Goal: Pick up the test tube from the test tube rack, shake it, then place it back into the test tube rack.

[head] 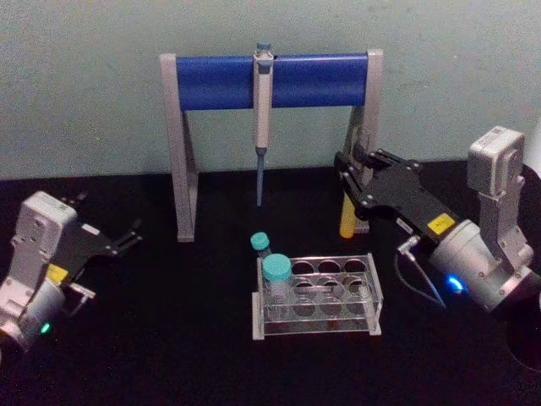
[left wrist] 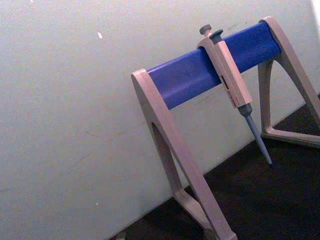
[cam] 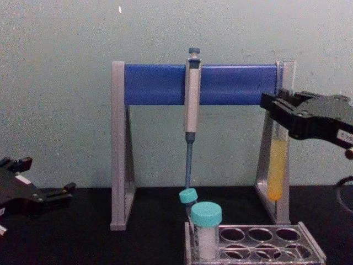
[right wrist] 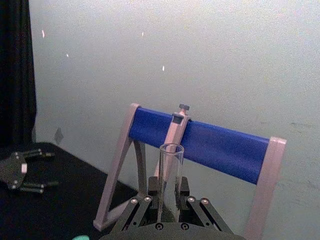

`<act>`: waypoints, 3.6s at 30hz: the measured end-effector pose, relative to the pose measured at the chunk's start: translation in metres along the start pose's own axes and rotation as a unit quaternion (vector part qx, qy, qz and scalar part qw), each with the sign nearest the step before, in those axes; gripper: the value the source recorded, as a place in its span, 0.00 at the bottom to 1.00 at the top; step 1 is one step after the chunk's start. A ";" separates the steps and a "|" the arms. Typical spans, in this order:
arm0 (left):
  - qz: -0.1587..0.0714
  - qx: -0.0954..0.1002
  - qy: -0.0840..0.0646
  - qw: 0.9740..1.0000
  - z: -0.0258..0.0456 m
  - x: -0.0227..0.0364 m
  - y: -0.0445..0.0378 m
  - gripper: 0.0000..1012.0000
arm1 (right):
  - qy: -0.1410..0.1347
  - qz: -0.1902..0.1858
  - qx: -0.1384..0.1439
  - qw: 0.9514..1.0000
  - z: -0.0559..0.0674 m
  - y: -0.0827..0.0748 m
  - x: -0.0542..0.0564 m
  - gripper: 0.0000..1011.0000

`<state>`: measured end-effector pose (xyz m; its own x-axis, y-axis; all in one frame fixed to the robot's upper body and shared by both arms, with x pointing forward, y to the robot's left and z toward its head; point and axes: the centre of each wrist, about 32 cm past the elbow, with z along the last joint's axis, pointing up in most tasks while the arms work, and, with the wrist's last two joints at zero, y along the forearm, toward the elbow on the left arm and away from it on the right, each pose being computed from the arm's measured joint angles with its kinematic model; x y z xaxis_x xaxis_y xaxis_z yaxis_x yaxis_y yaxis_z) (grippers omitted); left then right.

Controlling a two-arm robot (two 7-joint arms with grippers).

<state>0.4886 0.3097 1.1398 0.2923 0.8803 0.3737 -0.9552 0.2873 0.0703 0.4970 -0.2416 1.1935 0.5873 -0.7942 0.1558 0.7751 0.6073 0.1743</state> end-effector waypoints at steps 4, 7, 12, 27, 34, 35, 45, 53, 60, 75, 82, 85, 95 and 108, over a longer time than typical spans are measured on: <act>0.000 0.000 0.000 1.000 0.0000 0.0000 0.0000 0.99 | -0.007 0.005 -0.013 1.000 0.005 -0.009 0.000 0.23; 0.000 0.000 0.000 1.000 0.0000 0.0000 0.0000 0.99 | -0.006 0.020 -0.024 0.999 0.010 -0.016 -0.001 0.23; 0.000 0.000 0.000 1.000 0.0000 0.0000 0.0000 0.99 | 0.000 0.059 -0.039 0.998 0.017 -0.025 -0.004 0.23; 0.000 0.000 0.000 1.000 0.0000 0.0000 0.0000 0.99 | 0.056 0.088 0.012 0.994 0.004 -0.004 -0.012 0.23; 0.000 0.000 0.000 1.000 0.0000 0.0000 0.0000 0.99 | 0.054 0.039 0.038 0.997 -0.007 0.008 -0.009 0.23; 0.000 0.000 0.000 1.000 0.0000 0.0000 0.0000 0.99 | 0.053 0.034 0.040 0.997 -0.007 0.008 -0.009 0.23; 0.000 0.000 0.000 1.000 0.0000 0.0000 0.0000 0.99 | 0.048 0.012 0.042 0.998 -0.009 0.008 -0.005 0.23; 0.000 0.000 0.000 1.000 0.0000 0.0000 0.0000 0.99 | 0.046 0.011 0.038 0.998 -0.007 0.007 -0.003 0.23; 0.000 0.000 0.000 1.000 0.0000 0.0000 0.0000 0.99 | 0.030 0.003 0.026 0.999 -0.003 0.000 0.000 0.23; 0.000 0.000 0.000 1.000 0.0000 0.0000 0.0000 0.99 | 0.002 0.056 -0.029 0.998 0.016 -0.031 -0.007 0.23; 0.000 0.000 0.000 1.000 0.0000 0.0000 0.0000 0.99 | 0.027 0.093 -0.021 0.995 0.015 -0.029 -0.012 0.23; 0.000 0.000 0.000 1.000 0.0000 0.0000 0.0000 0.99 | 0.036 0.094 -0.008 0.995 0.012 -0.025 -0.014 0.23; 0.000 0.000 0.000 1.000 0.0000 0.0000 0.0000 0.99 | 0.047 0.053 0.050 0.996 -0.004 0.000 -0.011 0.23; 0.000 0.000 0.000 1.000 0.0000 0.0000 0.0000 0.99 | 0.033 0.007 0.045 0.998 -0.008 0.004 -0.007 0.23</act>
<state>0.4886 0.3097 1.1397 0.2923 0.8803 0.3737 -0.9552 0.2873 0.0704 0.4978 -0.2332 1.1858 0.6136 -0.7839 0.0946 0.7450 0.6145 0.2597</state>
